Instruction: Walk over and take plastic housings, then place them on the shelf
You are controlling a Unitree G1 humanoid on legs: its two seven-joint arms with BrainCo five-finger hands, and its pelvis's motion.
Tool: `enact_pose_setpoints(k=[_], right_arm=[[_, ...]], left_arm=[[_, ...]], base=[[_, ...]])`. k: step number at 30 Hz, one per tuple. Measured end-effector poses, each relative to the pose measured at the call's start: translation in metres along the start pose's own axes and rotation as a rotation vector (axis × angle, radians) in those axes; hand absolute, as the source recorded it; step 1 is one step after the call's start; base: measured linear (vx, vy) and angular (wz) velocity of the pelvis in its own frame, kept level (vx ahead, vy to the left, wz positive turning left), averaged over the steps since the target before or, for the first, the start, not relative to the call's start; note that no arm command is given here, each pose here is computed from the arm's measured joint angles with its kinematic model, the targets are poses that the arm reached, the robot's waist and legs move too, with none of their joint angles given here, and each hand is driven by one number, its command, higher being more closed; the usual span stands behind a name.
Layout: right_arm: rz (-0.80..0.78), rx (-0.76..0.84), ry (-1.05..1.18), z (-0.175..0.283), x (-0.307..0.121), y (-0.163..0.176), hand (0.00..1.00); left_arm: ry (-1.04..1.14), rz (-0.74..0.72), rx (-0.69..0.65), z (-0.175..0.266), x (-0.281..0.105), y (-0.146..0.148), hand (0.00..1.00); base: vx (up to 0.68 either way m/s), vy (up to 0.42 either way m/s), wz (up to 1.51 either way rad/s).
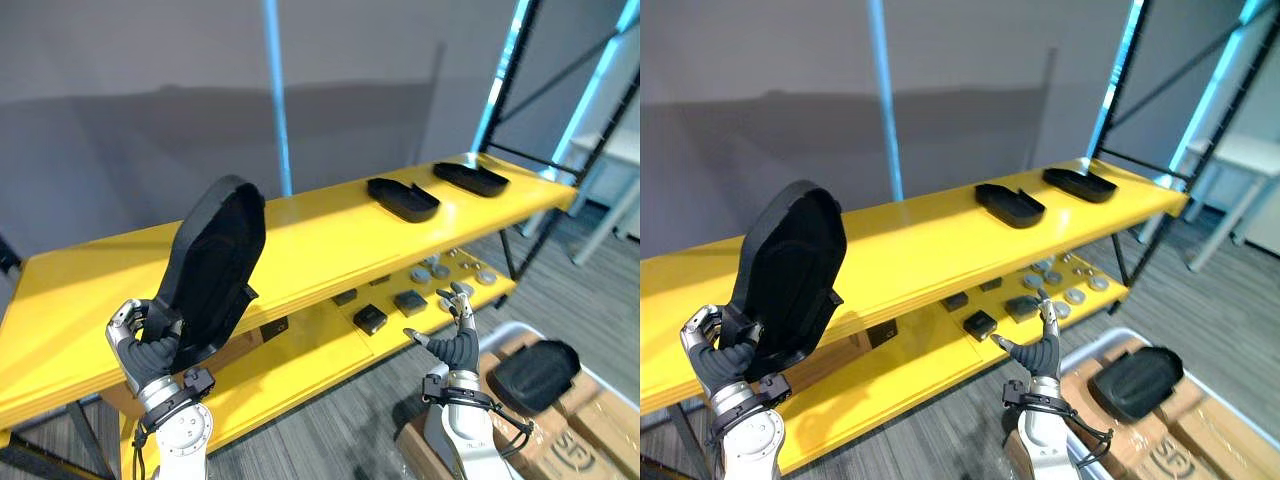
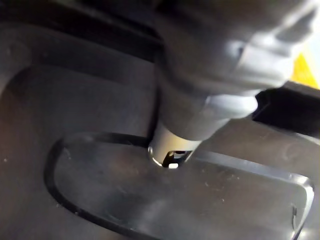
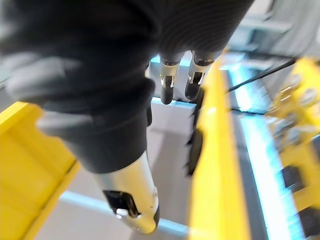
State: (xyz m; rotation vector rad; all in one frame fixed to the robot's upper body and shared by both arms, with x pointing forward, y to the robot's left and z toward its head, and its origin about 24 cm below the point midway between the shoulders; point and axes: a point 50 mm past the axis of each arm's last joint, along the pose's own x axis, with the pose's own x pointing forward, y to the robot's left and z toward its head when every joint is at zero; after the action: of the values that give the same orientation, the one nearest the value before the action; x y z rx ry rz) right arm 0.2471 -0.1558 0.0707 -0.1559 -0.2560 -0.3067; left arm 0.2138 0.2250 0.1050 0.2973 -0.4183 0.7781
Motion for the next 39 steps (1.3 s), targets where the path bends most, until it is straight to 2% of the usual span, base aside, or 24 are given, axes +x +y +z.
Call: enact_pose_setpoints(k=[3,6,10,11,15,17,23,26,29,34,39], right_arm=[[-0.037,0.027,0.017,-0.002,0.000,-0.009,0.00],[-0.116,0.023,0.065,-0.012,-0.005,-0.031,0.00],[-0.215,-0.038,0.102,-0.018,-0.014,-0.065,0.00],[-0.223,-0.048,0.112,-0.019,-0.015,-0.070,0.00],[-0.206,-0.053,0.110,-0.015,-0.019,-0.071,0.00],[-0.199,-0.050,0.122,-0.015,-0.024,-0.071,0.00],[-0.151,-0.070,0.225,-0.028,-0.042,-0.069,0.00],[-0.081,-0.065,0.261,-0.033,-0.051,-0.059,0.00],[0.050,-0.063,0.307,-0.038,-0.066,-0.045,0.00],[0.298,-0.020,0.392,-0.047,-0.094,-0.016,0.00],[0.437,-0.014,0.499,-0.068,-0.113,0.002,0.00]], left_arm=[[0.010,-0.053,-0.047,0.002,-0.004,-0.009,1.00],[0.031,-0.107,-0.164,0.007,-0.004,-0.018,1.00],[0.109,-0.207,-0.376,0.011,-0.007,-0.039,1.00],[0.135,-0.275,-0.481,0.015,-0.006,-0.050,1.00],[0.171,-0.357,-0.692,0.025,0.000,-0.069,1.00],[0.228,-0.373,-0.844,0.029,0.003,-0.076,1.00],[0.429,-0.366,-1.024,0.010,0.018,-0.098,1.00],[0.449,-0.365,-1.056,0.013,0.037,-0.107,1.00],[0.437,-0.408,-1.021,0.021,0.061,-0.121,1.00],[0.417,-0.493,-0.837,0.033,0.106,-0.137,1.00],[0.326,-0.554,-0.686,0.060,0.142,-0.143,1.00]], base=[[0.15,-0.123,1.18],[0.17,-0.241,1.40],[0.15,-0.238,0.73],[0.17,-0.133,-0.08],[0.11,-0.055,-0.29],[0.12,0.023,-0.29],[0.06,0.045,-0.15],[-0.01,0.034,-0.17],[-0.02,0.042,-0.17],[0.01,0.013,-0.13],[0.01,-0.011,-0.05]])
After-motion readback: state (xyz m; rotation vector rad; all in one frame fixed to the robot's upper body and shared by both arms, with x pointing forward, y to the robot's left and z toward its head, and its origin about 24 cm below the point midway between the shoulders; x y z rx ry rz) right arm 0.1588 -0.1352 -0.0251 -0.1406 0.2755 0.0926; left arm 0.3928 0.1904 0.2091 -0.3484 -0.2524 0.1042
